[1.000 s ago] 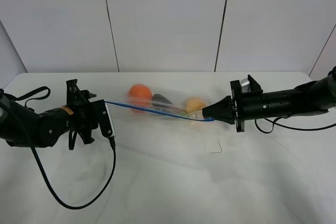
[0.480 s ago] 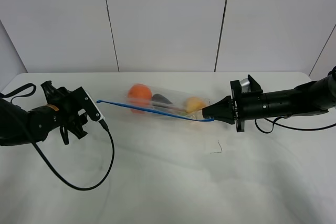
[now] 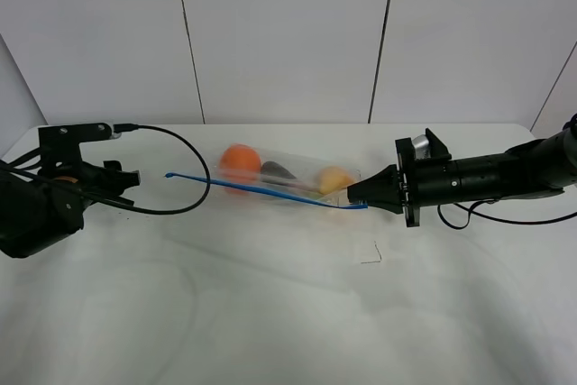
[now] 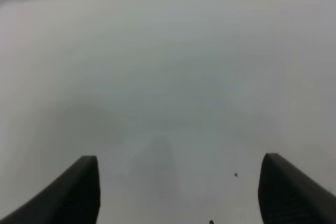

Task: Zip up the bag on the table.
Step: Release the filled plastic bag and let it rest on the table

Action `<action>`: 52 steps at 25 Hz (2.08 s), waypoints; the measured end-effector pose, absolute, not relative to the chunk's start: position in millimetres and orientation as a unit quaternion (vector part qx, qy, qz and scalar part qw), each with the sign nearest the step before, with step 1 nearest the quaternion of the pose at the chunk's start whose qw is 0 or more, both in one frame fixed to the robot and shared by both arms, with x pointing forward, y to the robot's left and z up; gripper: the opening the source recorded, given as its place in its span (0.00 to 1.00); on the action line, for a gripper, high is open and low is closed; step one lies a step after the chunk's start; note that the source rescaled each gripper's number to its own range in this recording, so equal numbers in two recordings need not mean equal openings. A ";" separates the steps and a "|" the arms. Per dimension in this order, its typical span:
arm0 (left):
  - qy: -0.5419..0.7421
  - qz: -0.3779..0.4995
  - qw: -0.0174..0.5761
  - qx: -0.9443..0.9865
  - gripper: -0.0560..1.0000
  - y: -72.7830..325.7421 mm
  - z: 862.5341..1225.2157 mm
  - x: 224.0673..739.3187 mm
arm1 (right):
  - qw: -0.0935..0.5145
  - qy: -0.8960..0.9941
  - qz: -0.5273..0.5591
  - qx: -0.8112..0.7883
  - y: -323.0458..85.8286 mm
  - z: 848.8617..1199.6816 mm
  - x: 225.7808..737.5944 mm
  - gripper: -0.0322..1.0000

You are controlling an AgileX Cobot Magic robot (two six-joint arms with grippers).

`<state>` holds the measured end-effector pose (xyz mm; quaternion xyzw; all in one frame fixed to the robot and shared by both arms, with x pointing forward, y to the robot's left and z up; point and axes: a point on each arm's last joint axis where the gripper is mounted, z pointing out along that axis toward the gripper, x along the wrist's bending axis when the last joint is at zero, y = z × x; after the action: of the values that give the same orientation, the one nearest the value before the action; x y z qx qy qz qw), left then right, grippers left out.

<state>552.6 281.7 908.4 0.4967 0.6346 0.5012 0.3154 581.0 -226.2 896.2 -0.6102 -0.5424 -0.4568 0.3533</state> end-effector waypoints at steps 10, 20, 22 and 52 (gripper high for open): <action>0.674 0.388 0.279 0.564 0.94 307.5 936.0 555.5 | 0.353 -0.542 -0.457 -0.610 -226.2 896.2 581.0 0.03; 0.654 0.196 0.284 0.673 0.95 303.6 972.9 538.2 | 0.355 -0.541 -0.455 -0.612 -226.2 896.2 580.9 0.03; 0.648 0.173 0.283 0.686 0.96 300.3 977.4 536.4 | 0.355 -0.541 -0.455 -0.612 -226.2 896.2 580.9 0.03; 0.692 -0.005 0.068 0.718 0.97 308.0 1032.1 516.9 | 0.357 -0.539 -0.453 -0.614 -226.2 896.1 580.8 0.03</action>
<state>516.9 308.0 1032.1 0.7182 0.6924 -0.0054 0.0682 580.8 -226.2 896.1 -0.6138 -0.5388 -0.4534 0.3567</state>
